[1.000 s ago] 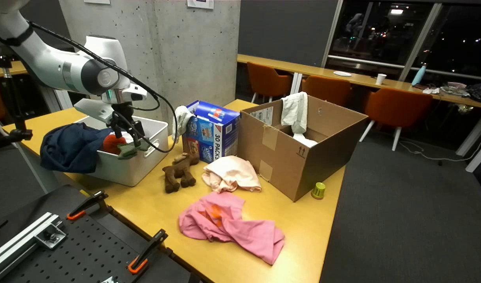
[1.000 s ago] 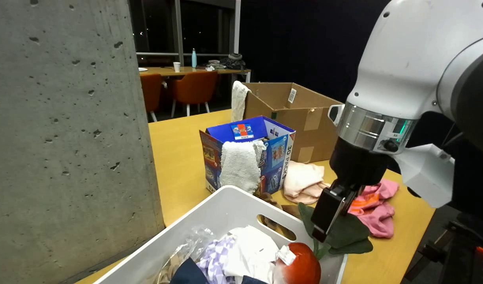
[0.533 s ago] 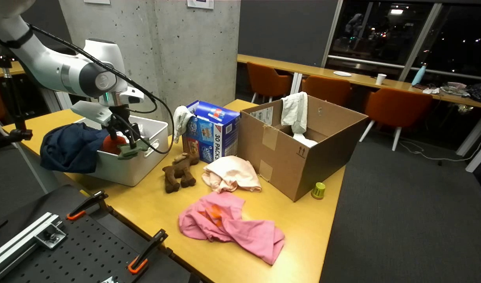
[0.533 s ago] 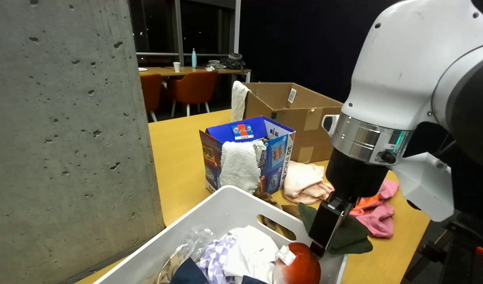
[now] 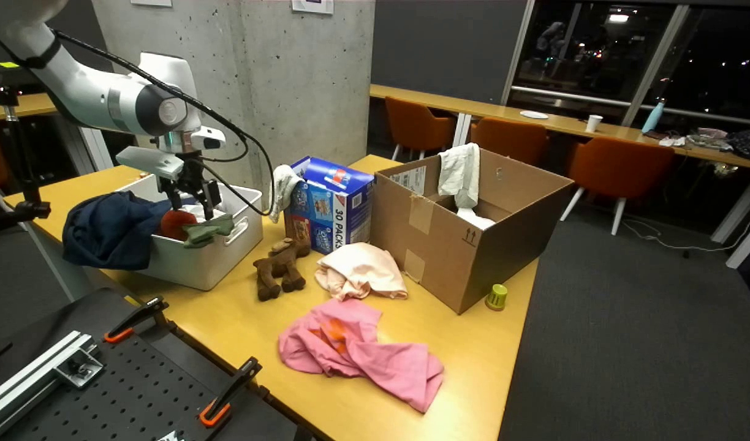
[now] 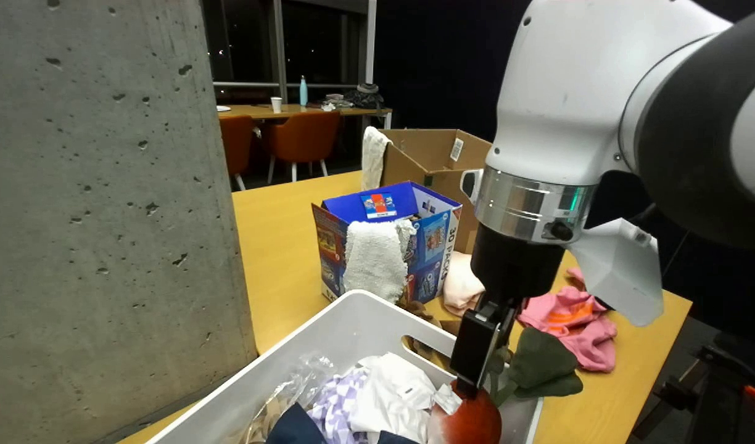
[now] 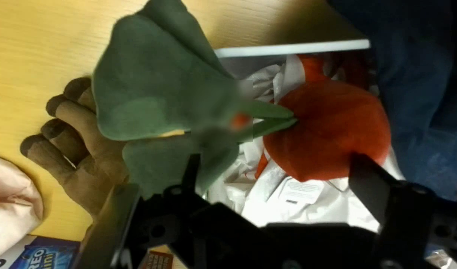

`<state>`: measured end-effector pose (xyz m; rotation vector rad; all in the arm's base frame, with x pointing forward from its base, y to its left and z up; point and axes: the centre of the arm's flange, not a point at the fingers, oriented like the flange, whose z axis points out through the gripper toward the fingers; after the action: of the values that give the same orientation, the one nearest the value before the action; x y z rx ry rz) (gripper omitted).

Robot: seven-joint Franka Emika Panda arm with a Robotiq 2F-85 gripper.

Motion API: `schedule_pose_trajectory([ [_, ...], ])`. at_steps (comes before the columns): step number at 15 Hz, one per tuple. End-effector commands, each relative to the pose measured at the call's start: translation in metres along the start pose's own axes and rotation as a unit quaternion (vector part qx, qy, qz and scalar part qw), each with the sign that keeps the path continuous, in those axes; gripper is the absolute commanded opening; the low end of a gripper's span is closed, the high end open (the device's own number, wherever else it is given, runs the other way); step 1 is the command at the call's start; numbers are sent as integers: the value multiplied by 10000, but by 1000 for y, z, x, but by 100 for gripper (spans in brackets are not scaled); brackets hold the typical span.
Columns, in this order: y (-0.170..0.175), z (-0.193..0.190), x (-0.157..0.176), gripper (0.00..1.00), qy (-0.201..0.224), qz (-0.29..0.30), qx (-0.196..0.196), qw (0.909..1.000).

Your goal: Remove the pink and peach shirts, the moose toy and the turnip plushie out of the basket

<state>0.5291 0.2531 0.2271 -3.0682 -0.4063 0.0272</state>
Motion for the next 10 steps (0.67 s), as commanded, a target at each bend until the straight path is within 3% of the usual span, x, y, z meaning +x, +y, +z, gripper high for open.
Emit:
schedule_pose_trajectory([
  [1, -20, 1, 22, 100, -88, -312, 3, 9995],
  [9, -41, 21, 17, 100, -333, -479, 60, 9983],
  [10, -41, 22, 18, 75, -342, -486, 47, 9982],
])
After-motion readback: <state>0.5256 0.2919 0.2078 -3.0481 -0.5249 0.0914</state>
